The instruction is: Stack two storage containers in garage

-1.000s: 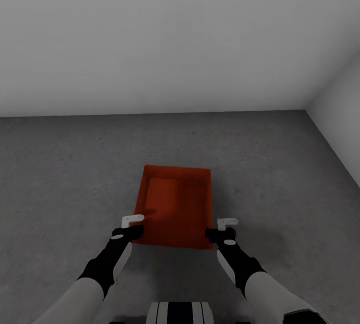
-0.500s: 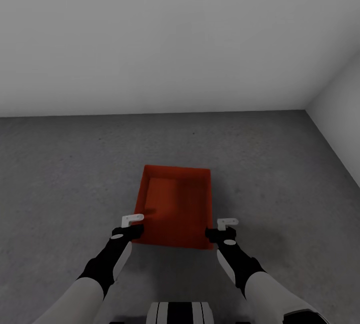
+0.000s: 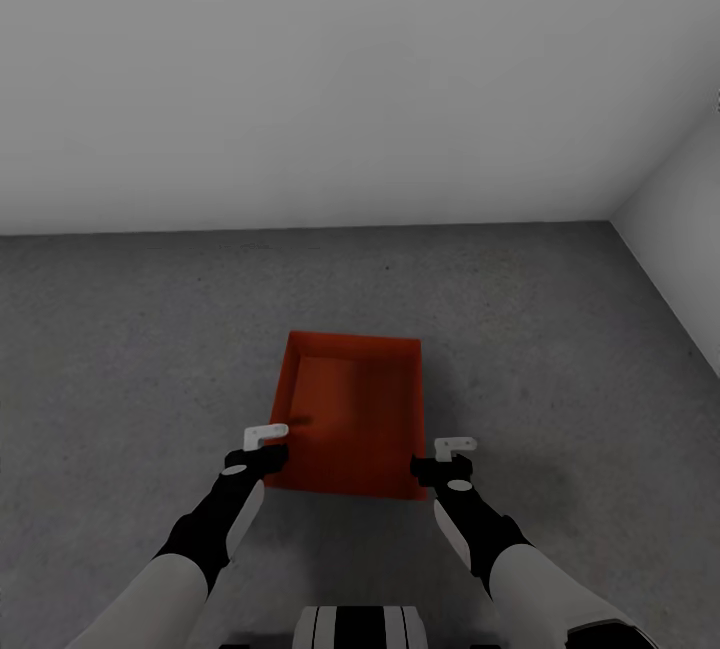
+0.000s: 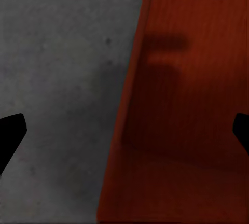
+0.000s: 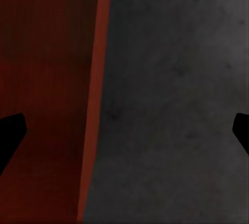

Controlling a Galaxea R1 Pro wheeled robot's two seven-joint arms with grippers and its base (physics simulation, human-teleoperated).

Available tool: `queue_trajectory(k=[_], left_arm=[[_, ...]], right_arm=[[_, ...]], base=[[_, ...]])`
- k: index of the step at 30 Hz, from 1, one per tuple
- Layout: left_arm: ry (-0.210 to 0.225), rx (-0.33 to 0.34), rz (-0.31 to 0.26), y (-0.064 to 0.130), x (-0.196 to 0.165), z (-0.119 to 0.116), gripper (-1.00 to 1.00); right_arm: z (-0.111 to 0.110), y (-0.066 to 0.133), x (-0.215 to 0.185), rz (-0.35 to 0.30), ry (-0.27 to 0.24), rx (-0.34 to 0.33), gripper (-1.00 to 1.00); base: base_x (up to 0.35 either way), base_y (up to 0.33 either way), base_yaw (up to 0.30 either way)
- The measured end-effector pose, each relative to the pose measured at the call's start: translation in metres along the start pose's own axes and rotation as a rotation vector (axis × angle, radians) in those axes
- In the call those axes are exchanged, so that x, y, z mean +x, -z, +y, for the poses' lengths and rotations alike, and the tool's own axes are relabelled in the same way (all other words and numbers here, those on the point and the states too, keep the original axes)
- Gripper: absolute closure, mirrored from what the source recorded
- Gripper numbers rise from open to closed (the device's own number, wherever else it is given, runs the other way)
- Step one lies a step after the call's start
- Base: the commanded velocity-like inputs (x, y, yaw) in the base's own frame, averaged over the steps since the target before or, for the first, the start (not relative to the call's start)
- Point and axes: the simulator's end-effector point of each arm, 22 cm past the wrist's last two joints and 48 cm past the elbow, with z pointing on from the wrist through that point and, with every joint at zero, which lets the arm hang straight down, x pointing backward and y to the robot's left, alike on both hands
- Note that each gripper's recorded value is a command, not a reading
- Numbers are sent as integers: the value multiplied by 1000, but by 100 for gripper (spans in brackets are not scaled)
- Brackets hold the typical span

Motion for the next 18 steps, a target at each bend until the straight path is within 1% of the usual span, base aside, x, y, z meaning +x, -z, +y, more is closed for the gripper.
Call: queue_trajectory(k=[18], left_arm=[[3,0,-2,32,-23,1,-100]], right_arm=[[-2,31,-21,2,-1,-2,-100]], base=[[0,0,0]])
